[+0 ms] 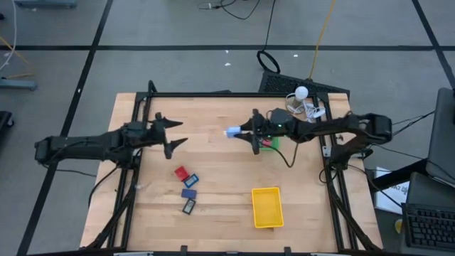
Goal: Pick & Place Office items
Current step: Put the blue charger adapter into the green bin
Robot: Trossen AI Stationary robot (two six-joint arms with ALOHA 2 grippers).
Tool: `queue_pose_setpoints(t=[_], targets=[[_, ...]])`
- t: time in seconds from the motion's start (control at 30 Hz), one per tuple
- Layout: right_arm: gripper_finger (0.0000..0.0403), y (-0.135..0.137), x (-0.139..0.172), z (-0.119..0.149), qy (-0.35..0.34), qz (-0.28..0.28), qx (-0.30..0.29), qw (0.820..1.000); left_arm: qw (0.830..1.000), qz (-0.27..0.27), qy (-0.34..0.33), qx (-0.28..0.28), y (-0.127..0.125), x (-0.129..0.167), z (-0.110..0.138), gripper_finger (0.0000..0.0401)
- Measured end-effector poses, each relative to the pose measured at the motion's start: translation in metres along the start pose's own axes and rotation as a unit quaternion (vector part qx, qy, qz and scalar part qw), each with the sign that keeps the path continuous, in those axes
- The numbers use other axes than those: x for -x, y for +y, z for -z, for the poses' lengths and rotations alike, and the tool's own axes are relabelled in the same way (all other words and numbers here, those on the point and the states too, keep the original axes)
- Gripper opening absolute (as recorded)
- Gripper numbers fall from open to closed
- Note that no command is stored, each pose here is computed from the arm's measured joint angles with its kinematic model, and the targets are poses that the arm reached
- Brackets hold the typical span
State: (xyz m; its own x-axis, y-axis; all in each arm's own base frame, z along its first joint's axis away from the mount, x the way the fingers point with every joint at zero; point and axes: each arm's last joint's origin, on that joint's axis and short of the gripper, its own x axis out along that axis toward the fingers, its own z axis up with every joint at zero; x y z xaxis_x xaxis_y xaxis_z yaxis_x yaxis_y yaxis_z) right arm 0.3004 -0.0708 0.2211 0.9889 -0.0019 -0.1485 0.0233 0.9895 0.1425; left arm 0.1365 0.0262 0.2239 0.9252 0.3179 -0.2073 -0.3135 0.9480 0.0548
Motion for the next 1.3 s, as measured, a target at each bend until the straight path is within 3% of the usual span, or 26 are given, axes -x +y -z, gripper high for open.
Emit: queue_pose_setpoints(t=[0.43, 0.73, 0.9, 1.3], targets=[[0.0117, 0.009, 0.053, 0.024, -0.021, 0.055, -0.012, 0.998, 0.994, -0.016, -0.076, 0.077, 0.009, 0.024, 0.031, 0.0335], [0.0117, 0.011, 0.058, 0.030, -0.027, 0.049, 0.002, 0.998, 0.987, 0.006, -0.119, 0.106, 0.007, 0.028, 0.051, 0.0335], [0.0117, 0.012, 0.060, 0.035, 0.008, 0.057, 0.009, 0.998, 0.984, 0.009, -0.125, 0.126, 0.007, 0.028, 0.060, 0.0335], [0.0117, 0.018, 0.088, 0.016, 0.006, 0.105, 0.015, 0.994, 0.985, -0.005, -0.122, 0.124, 0.008, 0.026, 0.059, 0.0335]])
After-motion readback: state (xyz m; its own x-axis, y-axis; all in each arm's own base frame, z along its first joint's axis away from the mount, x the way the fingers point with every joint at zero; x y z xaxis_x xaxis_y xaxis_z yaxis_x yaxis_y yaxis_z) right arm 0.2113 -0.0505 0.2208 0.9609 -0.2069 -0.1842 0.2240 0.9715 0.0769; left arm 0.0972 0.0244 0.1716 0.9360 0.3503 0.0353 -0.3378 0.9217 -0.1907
